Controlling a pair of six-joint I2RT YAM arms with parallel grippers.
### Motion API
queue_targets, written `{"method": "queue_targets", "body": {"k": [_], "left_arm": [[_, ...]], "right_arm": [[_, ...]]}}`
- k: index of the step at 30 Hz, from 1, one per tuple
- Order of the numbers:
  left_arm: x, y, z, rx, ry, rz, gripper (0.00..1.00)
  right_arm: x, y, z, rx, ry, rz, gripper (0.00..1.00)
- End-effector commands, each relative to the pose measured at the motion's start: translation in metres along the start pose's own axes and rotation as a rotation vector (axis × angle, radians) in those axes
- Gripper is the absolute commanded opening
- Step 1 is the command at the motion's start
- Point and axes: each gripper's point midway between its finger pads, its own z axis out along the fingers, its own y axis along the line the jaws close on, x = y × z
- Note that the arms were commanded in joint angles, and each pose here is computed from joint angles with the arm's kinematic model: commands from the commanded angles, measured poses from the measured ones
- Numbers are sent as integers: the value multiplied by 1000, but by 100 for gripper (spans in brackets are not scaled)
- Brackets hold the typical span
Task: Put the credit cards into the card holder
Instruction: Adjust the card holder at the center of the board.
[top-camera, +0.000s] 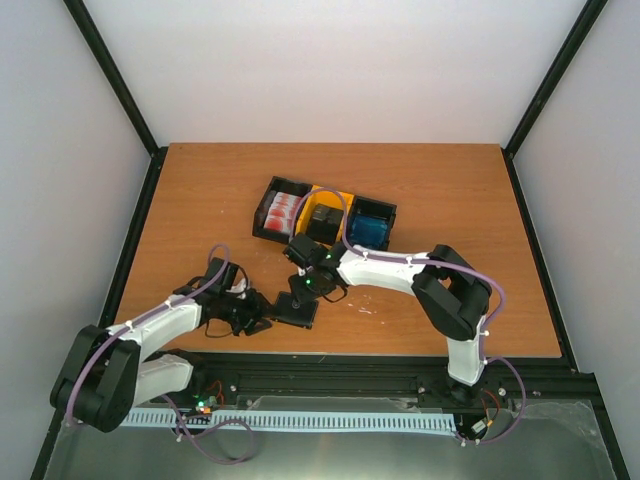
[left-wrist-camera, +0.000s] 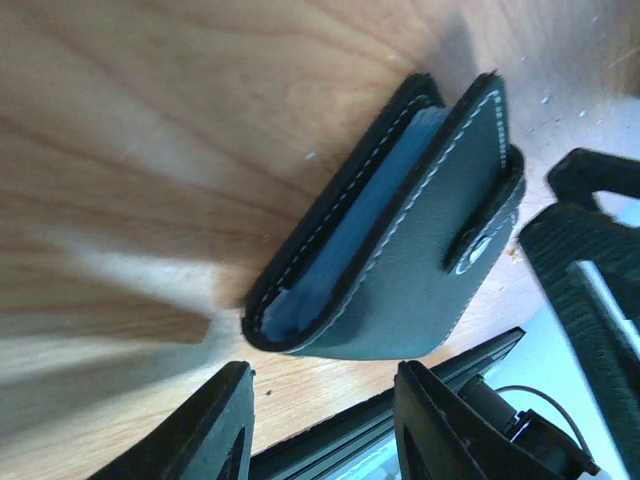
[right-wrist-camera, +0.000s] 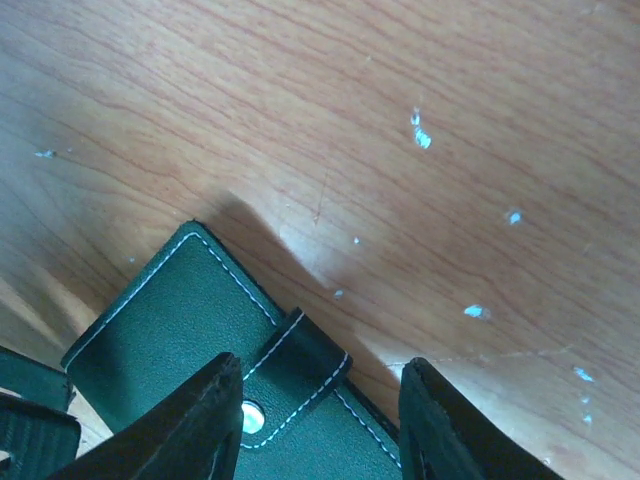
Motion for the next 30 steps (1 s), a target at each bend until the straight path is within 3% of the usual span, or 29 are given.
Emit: {"method": "queue_targets", "body": {"k": [1, 6, 12, 21, 30], "left_arm": [[-10, -32, -4, 78, -31, 57, 40], [-24, -42, -1, 82, -74, 101, 35], [-30, -47, 11, 94, -35, 156, 27], [-40, -77, 14, 158, -27, 279, 27], [-31, -49, 10, 89, -44, 184, 37]], "right_arm": [[14, -2, 6, -14, 30, -6, 43], [41, -11, 2, -24, 72, 8, 42], [64, -25, -12, -11, 72, 53, 39], [55, -41, -30, 71, -24, 140, 42], [42, -32, -32, 186, -10, 68, 50]]}}
